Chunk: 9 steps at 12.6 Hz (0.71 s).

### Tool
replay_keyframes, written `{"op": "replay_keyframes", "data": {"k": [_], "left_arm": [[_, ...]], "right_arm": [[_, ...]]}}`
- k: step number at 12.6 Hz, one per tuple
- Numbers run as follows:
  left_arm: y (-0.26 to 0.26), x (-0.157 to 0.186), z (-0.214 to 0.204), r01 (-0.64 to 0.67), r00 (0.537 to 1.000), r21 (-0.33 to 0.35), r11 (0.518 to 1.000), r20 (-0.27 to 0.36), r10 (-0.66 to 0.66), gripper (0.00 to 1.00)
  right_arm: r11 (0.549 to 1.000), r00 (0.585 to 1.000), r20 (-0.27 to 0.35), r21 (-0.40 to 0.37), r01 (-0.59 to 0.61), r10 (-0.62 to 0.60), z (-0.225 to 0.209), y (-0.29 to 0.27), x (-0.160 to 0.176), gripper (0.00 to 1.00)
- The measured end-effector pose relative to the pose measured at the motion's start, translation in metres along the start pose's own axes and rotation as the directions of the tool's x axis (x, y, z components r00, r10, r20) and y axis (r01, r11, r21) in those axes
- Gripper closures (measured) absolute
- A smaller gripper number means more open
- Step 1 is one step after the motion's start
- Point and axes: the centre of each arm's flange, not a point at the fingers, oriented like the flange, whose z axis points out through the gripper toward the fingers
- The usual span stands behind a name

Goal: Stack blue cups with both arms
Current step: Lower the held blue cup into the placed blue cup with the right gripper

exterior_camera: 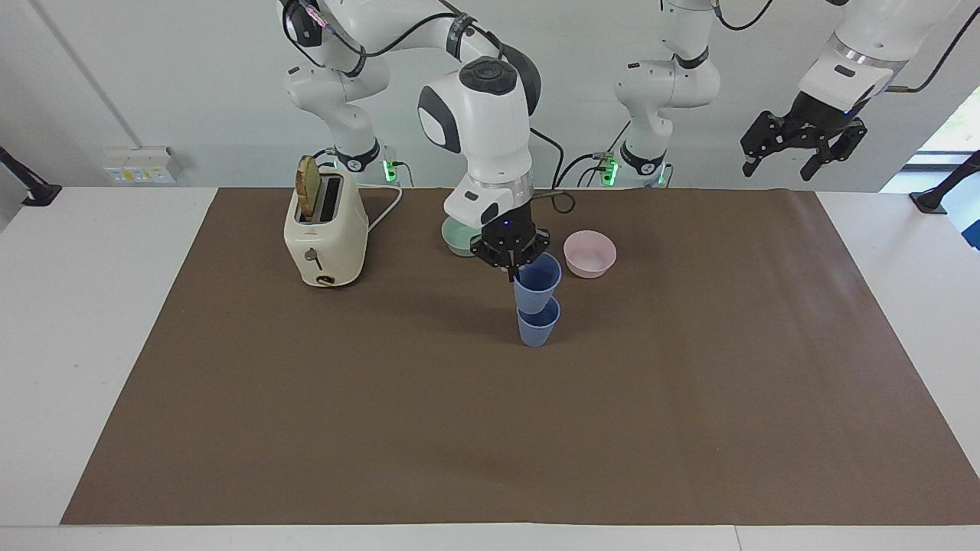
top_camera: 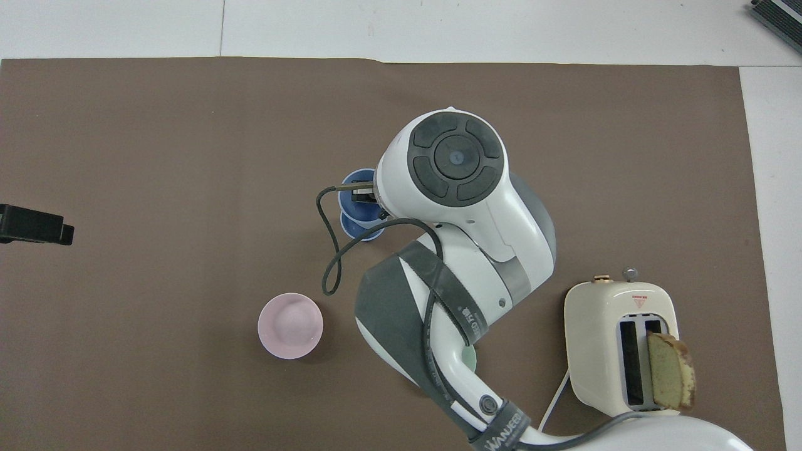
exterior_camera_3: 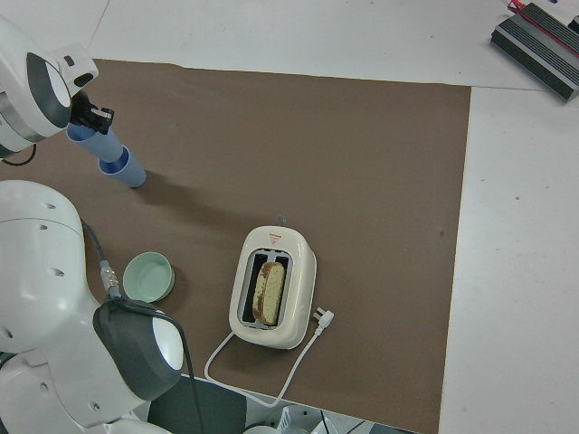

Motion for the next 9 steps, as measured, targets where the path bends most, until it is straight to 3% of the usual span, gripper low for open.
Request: {"op": "replay_keyframes", "data": {"k": [9], "left_arm": [[-0.005,-0.004,-0.004,0.009,1.0,-0.001,1.0,-0.005,-0.009,0.0]], "right_arm": [[1.0,0.999,0.022,-0.003,0.025,-0.025,0.048,-0.009,-0.007,0.96]]}}
